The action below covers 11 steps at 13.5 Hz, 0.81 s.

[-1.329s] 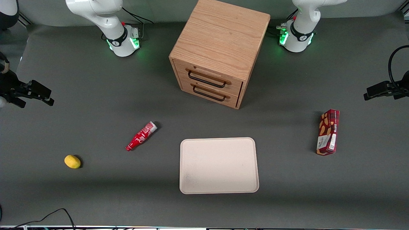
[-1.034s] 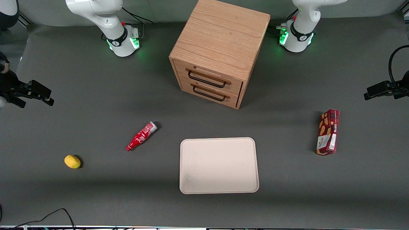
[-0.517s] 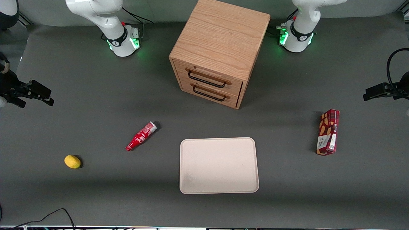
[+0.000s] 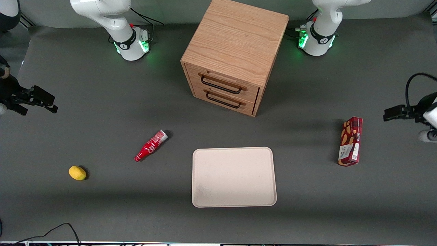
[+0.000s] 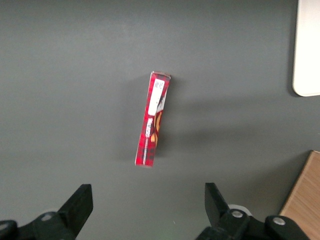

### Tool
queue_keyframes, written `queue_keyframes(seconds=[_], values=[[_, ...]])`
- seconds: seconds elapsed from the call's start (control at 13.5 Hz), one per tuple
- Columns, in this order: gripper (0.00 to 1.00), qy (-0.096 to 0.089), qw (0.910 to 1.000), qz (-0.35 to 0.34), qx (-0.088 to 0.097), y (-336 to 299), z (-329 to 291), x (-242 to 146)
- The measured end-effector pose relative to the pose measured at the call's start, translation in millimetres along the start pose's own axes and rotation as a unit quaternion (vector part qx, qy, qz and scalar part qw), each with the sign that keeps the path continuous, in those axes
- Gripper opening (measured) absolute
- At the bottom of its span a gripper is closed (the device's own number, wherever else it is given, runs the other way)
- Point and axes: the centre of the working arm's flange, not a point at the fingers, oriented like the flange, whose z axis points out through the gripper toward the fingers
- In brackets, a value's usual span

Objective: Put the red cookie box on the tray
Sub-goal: 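Move the left gripper down over the red cookie box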

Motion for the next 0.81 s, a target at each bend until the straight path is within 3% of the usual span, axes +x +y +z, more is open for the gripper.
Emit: queue_keyframes(seconds=[0.3, 0.81], values=[[1.0, 0.01, 0.9988, 0.049, 0.002, -11.7, 74.4, 21.4], [1.0, 0.038, 0.9961, 0.079, 0.006, -29.4, 166.5, 14.2]])
